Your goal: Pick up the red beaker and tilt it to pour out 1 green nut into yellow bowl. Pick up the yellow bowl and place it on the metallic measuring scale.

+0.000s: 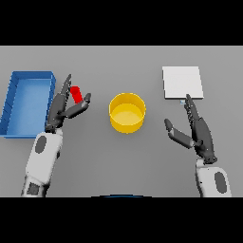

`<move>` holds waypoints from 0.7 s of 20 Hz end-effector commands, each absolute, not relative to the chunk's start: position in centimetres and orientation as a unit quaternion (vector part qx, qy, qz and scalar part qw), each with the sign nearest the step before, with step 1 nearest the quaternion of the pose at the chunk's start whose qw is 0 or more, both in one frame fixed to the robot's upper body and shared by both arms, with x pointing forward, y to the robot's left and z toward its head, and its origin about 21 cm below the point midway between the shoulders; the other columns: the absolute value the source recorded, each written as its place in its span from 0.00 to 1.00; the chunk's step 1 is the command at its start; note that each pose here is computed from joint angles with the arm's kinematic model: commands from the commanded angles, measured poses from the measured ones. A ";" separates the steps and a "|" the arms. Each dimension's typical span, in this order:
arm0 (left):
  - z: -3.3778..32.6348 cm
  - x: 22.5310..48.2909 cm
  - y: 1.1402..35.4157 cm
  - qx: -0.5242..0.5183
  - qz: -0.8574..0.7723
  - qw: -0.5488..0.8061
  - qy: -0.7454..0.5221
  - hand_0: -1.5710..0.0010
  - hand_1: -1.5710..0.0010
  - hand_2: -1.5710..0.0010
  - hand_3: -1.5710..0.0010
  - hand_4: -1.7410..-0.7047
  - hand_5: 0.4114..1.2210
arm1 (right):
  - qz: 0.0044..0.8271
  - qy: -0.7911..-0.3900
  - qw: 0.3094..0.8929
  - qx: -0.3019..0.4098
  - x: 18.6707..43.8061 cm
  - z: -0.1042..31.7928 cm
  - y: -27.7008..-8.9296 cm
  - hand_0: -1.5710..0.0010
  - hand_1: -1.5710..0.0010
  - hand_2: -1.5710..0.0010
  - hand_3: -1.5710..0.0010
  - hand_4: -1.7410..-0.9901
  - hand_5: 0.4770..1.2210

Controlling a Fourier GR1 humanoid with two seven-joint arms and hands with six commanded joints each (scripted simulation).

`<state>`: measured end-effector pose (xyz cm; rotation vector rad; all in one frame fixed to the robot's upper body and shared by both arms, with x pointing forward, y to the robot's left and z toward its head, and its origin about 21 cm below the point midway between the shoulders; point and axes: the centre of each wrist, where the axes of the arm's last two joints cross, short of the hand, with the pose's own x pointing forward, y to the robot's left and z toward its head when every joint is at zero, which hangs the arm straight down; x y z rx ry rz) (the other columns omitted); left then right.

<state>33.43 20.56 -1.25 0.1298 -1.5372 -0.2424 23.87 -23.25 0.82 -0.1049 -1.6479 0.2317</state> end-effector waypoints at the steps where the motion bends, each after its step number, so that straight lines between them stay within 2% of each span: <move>1: -1.4 33.6 20.3 0.061 -0.113 0.712 -0.690 1.00 1.00 1.00 1.00 0.50 0.28 | 0.101 -0.733 0.671 -0.046 24.2 1.0 -23.2 1.00 1.00 1.00 1.00 0.58 0.21; 8: -2.5 35.5 19.3 0.049 -0.103 0.704 -0.701 1.00 1.00 1.00 1.00 0.40 0.37 | 0.097 -0.731 0.674 -0.044 24.6 1.2 -22.9 1.00 1.00 1.00 1.00 0.58 0.23; 9: -2.8 35.5 19.0 0.050 -0.098 0.705 -0.701 1.00 1.00 0.97 0.98 0.38 0.39 | 0.098 -0.734 0.671 -0.047 24.4 1.2 -23.0 1.00 1.00 1.00 1.00 0.59 0.23; 11: -2.9 35.8 19.3 0.047 -0.079 0.702 -0.706 0.78 0.80 0.79 0.85 0.34 0.44 | 0.097 -0.728 0.677 -0.052 24.5 1.0 -23.3 1.00 1.00 1.00 1.00 0.59 0.23; 12: -3.2 35.8 19.1 0.041 -0.068 0.703 -0.706 0.63 0.65 0.65 0.73 0.31 0.46 | 0.095 -0.731 0.674 -0.047 24.5 1.2 -23.4 1.00 1.00 1.00 1.00 0.60 0.23; 14: -3.3 36.1 18.3 0.040 -0.058 0.703 -0.707 0.40 0.41 0.42 0.47 0.31 0.66 | 0.092 -0.732 0.673 -0.046 24.3 1.3 -23.0 1.00 1.00 1.00 1.00 0.60 0.23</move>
